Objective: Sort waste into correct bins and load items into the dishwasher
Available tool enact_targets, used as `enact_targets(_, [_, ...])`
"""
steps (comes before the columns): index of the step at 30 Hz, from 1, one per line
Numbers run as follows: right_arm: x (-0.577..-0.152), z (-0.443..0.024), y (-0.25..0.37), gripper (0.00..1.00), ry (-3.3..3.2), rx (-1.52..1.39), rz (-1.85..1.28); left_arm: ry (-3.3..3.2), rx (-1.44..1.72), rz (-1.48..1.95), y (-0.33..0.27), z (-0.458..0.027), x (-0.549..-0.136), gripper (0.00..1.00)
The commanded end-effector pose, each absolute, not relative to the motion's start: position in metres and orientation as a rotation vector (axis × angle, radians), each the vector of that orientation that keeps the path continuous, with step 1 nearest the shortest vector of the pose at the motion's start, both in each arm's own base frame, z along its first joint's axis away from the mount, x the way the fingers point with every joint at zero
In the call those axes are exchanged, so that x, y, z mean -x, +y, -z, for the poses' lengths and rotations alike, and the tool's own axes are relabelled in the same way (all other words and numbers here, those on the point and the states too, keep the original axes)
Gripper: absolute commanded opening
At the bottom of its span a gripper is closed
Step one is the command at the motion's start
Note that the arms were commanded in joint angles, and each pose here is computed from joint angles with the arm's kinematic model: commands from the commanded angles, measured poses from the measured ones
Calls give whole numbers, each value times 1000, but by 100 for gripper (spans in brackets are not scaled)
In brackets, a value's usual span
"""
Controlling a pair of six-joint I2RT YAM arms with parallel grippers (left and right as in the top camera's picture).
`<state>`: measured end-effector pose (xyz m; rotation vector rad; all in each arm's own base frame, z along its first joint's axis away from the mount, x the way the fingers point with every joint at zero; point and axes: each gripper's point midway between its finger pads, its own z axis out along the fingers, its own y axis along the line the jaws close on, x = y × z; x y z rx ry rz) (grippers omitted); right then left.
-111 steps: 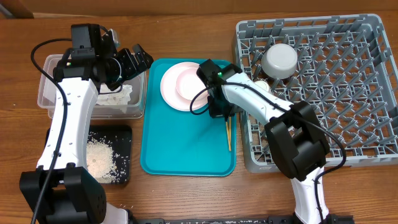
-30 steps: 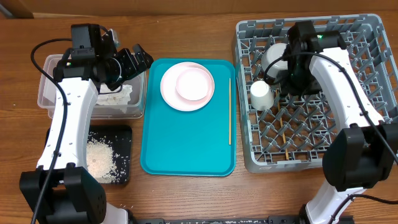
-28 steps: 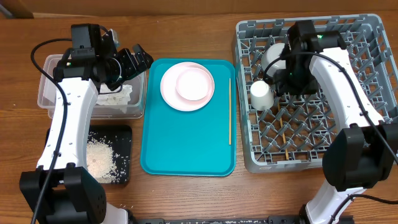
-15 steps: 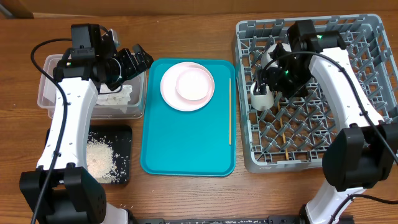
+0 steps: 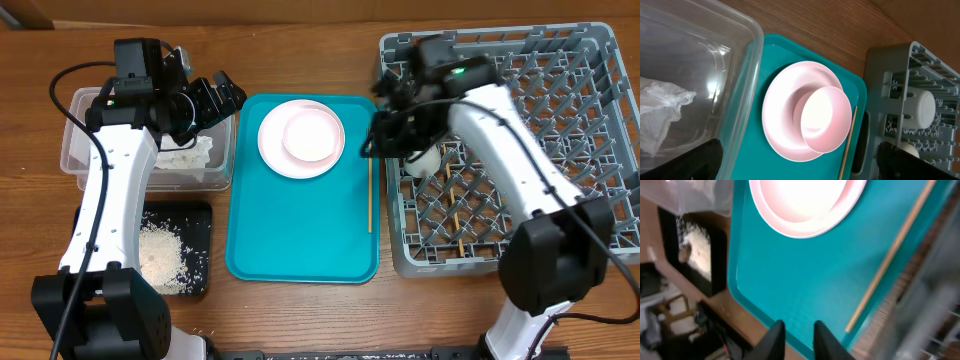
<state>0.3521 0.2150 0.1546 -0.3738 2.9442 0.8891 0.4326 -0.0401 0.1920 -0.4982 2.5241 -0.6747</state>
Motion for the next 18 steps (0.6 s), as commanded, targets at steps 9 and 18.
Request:
enact_targets(9, [-359, -134, 228, 20, 2929, 108, -251, 2494, 473, 665, -40, -205, -437, 100])
enact_targets(18, [-365, -122, 219, 19, 2863, -78, 3, 2494, 473, 665, -40, -205, -437, 100])
